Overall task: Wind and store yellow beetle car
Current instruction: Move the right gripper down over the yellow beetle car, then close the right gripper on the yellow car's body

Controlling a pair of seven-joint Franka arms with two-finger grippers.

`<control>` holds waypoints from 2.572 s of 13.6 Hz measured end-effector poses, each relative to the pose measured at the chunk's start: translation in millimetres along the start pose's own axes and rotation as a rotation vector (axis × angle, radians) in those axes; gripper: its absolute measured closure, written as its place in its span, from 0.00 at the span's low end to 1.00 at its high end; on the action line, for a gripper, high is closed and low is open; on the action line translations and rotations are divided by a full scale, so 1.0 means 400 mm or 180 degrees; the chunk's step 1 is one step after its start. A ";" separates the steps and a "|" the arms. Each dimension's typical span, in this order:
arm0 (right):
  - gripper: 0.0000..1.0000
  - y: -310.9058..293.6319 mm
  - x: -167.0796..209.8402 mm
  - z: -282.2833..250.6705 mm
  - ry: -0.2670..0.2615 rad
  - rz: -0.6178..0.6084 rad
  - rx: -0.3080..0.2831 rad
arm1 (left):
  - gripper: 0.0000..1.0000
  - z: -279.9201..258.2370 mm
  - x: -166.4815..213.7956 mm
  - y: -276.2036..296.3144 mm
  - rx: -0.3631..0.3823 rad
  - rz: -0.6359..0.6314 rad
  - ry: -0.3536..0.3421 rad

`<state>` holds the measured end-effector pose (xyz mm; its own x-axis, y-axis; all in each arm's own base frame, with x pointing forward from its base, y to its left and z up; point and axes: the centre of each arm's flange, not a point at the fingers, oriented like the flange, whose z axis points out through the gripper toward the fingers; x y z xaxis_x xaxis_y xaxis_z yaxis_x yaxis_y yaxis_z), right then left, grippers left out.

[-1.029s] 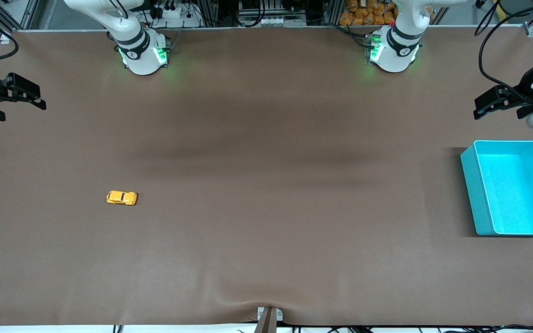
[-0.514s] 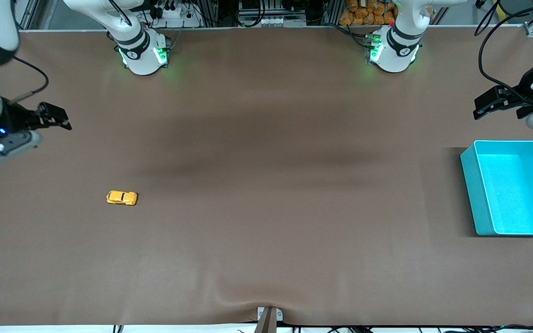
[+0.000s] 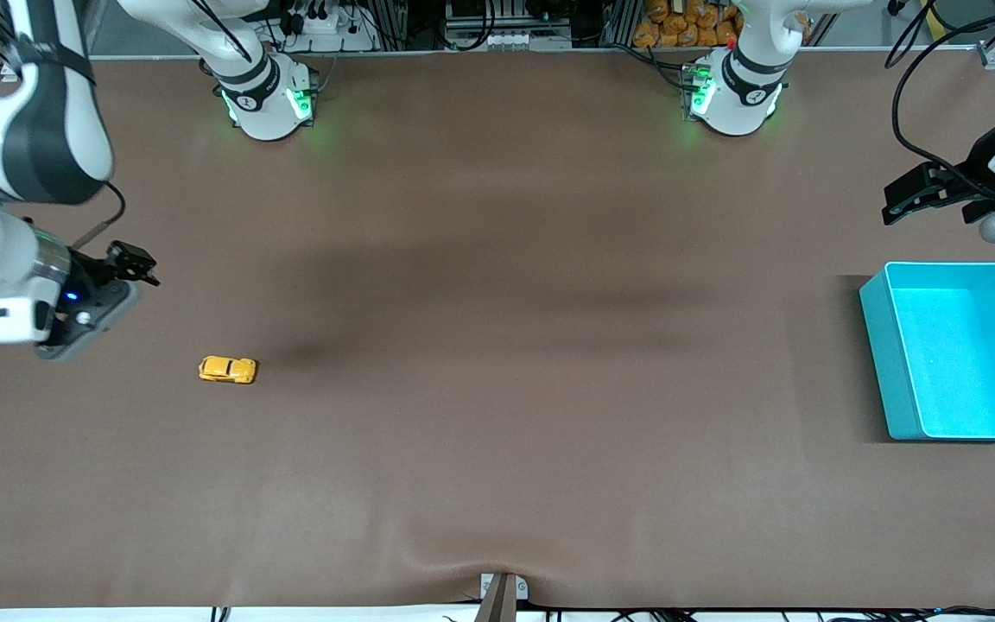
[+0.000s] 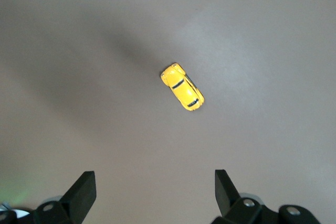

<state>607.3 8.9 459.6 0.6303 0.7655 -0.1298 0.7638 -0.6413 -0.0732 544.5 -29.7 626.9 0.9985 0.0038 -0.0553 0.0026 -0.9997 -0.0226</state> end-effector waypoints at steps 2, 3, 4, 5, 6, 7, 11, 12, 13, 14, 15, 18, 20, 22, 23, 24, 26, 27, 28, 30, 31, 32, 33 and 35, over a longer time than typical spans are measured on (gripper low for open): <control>0.00 0.033 0.025 0.091 -0.0011 -0.0424 -0.0020 | 0.00 0.001 0.001 0.000 0.0000 0.0001 -0.0003; 0.00 0.049 0.034 0.139 0.0005 -0.0640 -0.0059 | 0.00 0.002 0.001 0.000 0.0000 0.0000 -0.0004; 0.00 0.059 0.040 0.179 0.0031 -0.0866 -0.0114 | 0.00 0.002 0.001 0.000 0.0000 0.0000 -0.0005; 0.00 0.063 0.044 0.214 0.0068 -0.1083 -0.0187 | 0.00 0.002 0.001 0.000 0.0000 0.0001 -0.0005; 0.00 0.063 0.045 0.246 0.0100 -0.1269 -0.0255 | 0.00 0.002 0.001 0.001 0.0000 0.0001 -0.0005; 0.00 0.058 0.042 0.277 0.0103 -0.1427 -0.0273 | 0.00 0.002 0.001 0.002 0.0001 0.0001 -0.0005; 0.00 0.039 0.034 0.383 0.0007 -0.1732 -0.0117 | 0.00 0.011 0.007 0.003 0.0002 0.0000 -0.0026; 0.00 0.039 0.039 0.407 -0.0011 -0.1751 -0.0098 | 0.00 0.013 0.008 0.003 0.0002 -0.0001 -0.0030; 0.00 0.040 0.045 0.425 -0.0024 -0.1770 -0.0091 | 0.00 0.014 0.008 0.003 0.0002 0.0000 -0.0033; 0.00 0.039 0.049 0.440 -0.0038 -0.1796 -0.0079 | 0.00 0.014 0.009 0.004 0.0003 0.0001 -0.0033; 0.00 0.038 0.054 0.451 -0.0046 -0.1832 -0.0074 | 0.00 0.014 0.008 0.005 0.0003 0.0005 -0.0033; 0.11 0.047 0.077 0.486 0.0000 -0.1899 -0.0207 | 0.00 0.014 0.008 0.013 0.0004 0.0023 -0.0033; 0.15 0.056 0.086 0.519 0.0014 -0.1956 -0.0265 | 0.00 0.014 0.008 0.013 0.0004 0.0022 -0.0033; 0.19 0.061 0.093 0.548 0.0022 -0.2004 -0.0305 | 0.00 0.015 0.009 0.010 0.0003 0.0013 -0.0035; 0.19 0.063 0.095 0.560 0.0019 -0.2016 -0.0307 | 0.00 0.015 0.009 0.009 0.0003 0.0009 -0.0036; 0.20 0.064 0.097 0.570 0.0018 -0.2021 -0.0310 | 0.00 0.016 0.010 0.008 0.0003 0.0006 -0.0038; 0.22 0.066 0.100 0.586 0.0021 -0.2067 -0.0332 | 0.00 0.021 0.012 0.007 0.0004 0.0003 -0.0048; 0.22 0.069 0.101 0.595 0.0022 -0.2093 -0.0343 | 0.00 0.024 0.014 0.006 0.0004 0.0001 -0.0056; 0.27 0.071 0.100 0.603 0.0019 -0.2105 -0.0344 | 0.00 0.027 0.016 0.005 0.0004 -0.0002 -0.0062; 0.31 0.072 0.100 0.616 0.0011 -0.2122 -0.0337 | 0.00 0.029 0.017 0.004 0.0005 -0.0003 -0.0068; 0.33 0.072 0.099 0.622 0.0006 -0.2122 -0.0327 | 0.00 0.029 0.017 0.004 0.0005 -0.0003 -0.0069; 0.33 0.073 0.098 0.626 0.0001 -0.2121 -0.0319 | 0.00 0.029 0.017 0.004 0.0005 -0.0004 -0.0069; 0.34 0.073 0.097 0.630 -0.0003 -0.2119 -0.0312 | 0.00 0.029 0.017 0.004 0.0005 -0.0004 -0.0069; 0.42 0.072 0.097 0.640 -0.0013 -0.2122 -0.0294 | 0.00 0.030 0.018 0.004 0.0005 -0.0005 -0.0070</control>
<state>618.2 6.5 199.3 0.0193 0.9958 -0.0898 0.9982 -0.0242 -0.0541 550.9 -31.0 614.6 0.9970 0.0058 -0.0771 0.0039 -0.9997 -0.0242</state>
